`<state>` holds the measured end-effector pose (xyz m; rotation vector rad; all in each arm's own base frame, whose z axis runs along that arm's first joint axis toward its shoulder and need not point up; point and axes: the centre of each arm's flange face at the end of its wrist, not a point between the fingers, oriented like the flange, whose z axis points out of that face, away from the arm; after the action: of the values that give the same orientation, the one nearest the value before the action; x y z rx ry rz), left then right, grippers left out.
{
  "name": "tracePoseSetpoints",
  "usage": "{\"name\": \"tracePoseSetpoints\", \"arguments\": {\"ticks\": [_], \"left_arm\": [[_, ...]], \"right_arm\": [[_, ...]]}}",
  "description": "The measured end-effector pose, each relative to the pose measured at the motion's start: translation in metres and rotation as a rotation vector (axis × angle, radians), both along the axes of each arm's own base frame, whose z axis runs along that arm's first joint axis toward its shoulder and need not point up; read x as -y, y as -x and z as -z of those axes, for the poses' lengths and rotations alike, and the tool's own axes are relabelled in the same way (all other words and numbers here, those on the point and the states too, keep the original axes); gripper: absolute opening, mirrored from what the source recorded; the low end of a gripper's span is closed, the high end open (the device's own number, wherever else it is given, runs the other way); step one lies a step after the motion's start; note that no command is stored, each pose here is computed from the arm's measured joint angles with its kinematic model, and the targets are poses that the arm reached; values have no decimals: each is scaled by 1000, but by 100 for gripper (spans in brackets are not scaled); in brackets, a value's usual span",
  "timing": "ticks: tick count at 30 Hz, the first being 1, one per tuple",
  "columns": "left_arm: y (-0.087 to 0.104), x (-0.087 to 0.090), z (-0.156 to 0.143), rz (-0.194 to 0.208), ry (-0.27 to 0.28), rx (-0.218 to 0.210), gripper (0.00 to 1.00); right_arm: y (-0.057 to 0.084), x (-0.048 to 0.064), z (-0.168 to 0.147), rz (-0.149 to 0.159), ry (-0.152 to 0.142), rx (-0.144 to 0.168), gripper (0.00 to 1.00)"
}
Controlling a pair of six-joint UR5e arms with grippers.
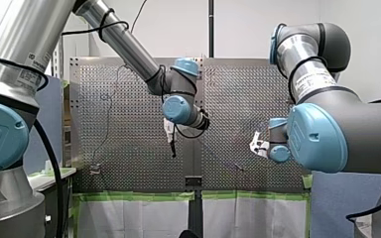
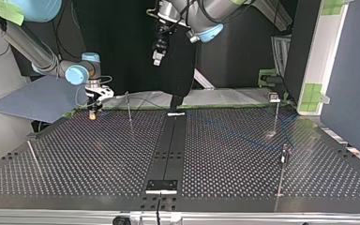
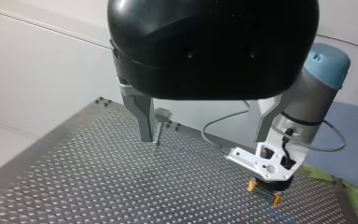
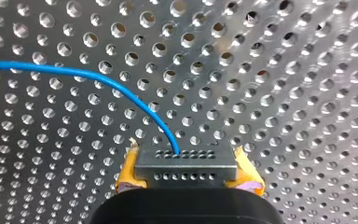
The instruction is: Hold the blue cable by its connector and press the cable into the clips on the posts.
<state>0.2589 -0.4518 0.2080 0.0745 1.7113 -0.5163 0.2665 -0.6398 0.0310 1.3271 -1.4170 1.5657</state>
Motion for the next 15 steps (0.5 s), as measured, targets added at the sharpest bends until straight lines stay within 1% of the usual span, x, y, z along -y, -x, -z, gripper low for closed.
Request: {"name": "tracePoseSetpoints", "arguments": {"ticks": [6, 11, 15], "left_arm": [[9, -13, -11, -5, 44, 33, 100], [17, -23, -18, -5, 66, 62, 100], [22, -33, -25, -7, 82, 90, 100]], "right_arm": [[1, -15, -15, 4, -16, 5, 0], [-4, -34, -27, 5, -35, -3, 0], [-10, -47, -38, -2, -22, -13, 0]]}}
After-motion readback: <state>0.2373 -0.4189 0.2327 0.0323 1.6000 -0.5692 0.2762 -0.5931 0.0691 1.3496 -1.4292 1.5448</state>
